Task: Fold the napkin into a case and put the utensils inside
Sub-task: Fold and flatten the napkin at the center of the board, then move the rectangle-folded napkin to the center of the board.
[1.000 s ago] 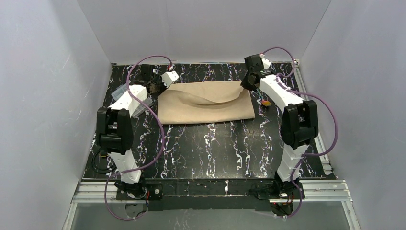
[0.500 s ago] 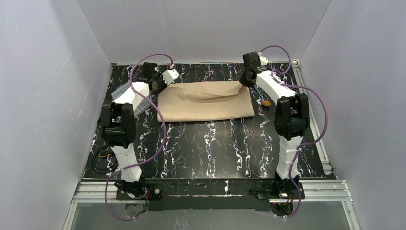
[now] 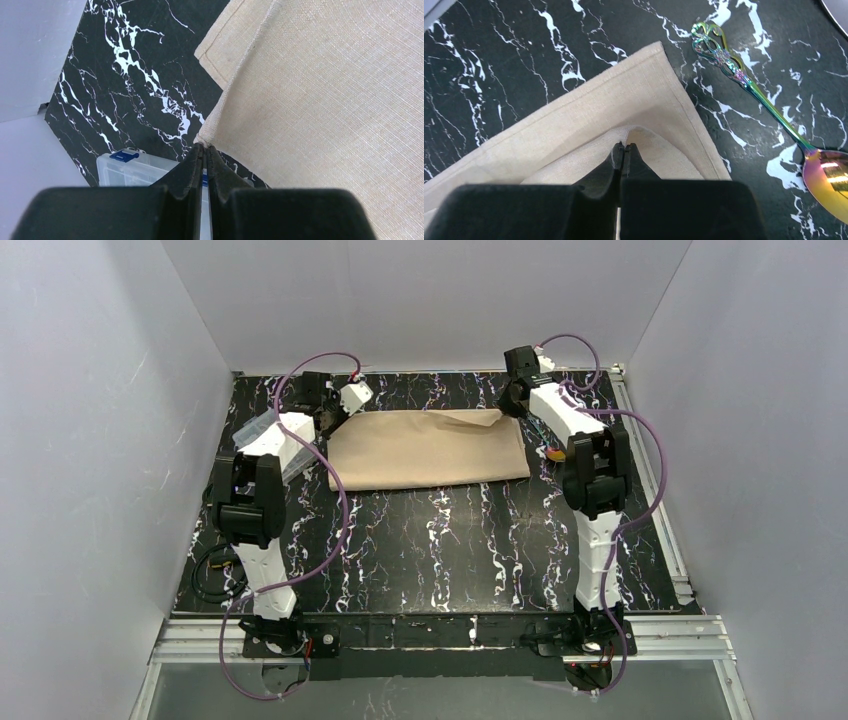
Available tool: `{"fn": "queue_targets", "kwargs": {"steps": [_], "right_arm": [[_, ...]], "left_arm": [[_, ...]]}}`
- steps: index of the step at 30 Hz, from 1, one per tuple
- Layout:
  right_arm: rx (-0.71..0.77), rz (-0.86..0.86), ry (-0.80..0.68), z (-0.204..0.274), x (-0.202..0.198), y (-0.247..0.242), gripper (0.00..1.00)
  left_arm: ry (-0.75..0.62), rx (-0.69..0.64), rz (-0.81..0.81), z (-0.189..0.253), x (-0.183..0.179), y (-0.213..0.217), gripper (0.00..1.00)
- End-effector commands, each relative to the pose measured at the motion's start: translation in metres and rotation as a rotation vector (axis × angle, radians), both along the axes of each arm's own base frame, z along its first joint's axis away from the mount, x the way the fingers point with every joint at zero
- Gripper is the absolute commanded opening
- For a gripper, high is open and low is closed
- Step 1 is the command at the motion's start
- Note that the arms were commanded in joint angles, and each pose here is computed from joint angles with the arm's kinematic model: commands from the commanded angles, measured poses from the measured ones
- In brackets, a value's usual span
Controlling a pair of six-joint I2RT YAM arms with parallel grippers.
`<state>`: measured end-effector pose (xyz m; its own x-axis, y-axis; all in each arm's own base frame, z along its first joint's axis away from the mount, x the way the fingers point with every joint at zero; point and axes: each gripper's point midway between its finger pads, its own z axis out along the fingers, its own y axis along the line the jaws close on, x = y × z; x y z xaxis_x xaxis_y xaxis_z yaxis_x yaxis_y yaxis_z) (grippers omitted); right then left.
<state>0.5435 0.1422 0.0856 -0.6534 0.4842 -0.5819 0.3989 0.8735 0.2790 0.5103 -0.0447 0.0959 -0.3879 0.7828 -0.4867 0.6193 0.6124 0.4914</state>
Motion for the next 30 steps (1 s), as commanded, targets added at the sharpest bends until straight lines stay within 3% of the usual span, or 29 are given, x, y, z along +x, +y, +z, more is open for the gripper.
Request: {"fn": "queue_targets", "kwargs": {"steps": [1,8,13,15,17,18,20,22,30], "right_arm": [[0.011,0.013,-0.064,0.017,0.021,-0.001,0.06],[-0.006,-0.006,-0.075,0.022,0.024,-0.010,0.30],[-0.020,-0.012,-0.052,0.015,0.018,-0.015,0.57],[-0.032,-0.008,-0.054,0.015,0.016,-0.017,0.61],[-0.049,0.000,-0.055,0.015,0.012,-0.020,0.63],[-0.060,-0.001,-0.052,0.016,0.010,-0.023,0.63],[-0.076,0.006,-0.025,0.010,-0.003,-0.026,0.63],[-0.073,0.012,0.002,0.003,-0.020,-0.029,0.62],[-0.070,0.045,0.021,-0.004,-0.097,-0.045,0.57]], "left_arm": [[-0.026,0.025,0.032,0.007,-0.003,0.003,0.00],[-0.021,0.024,0.024,-0.001,-0.004,-0.007,0.00],[-0.054,0.025,0.041,0.002,0.004,-0.010,0.02],[-0.066,0.024,0.049,0.004,0.005,-0.010,0.17],[-0.081,0.002,0.057,0.011,0.003,-0.012,0.47],[-0.083,-0.013,0.061,0.015,0.001,-0.014,0.69],[-0.063,-0.040,0.050,0.020,-0.005,-0.018,0.94],[-0.031,-0.060,0.044,0.024,-0.014,-0.021,0.98],[0.211,-0.170,-0.014,0.023,-0.080,-0.039,0.98]]}}
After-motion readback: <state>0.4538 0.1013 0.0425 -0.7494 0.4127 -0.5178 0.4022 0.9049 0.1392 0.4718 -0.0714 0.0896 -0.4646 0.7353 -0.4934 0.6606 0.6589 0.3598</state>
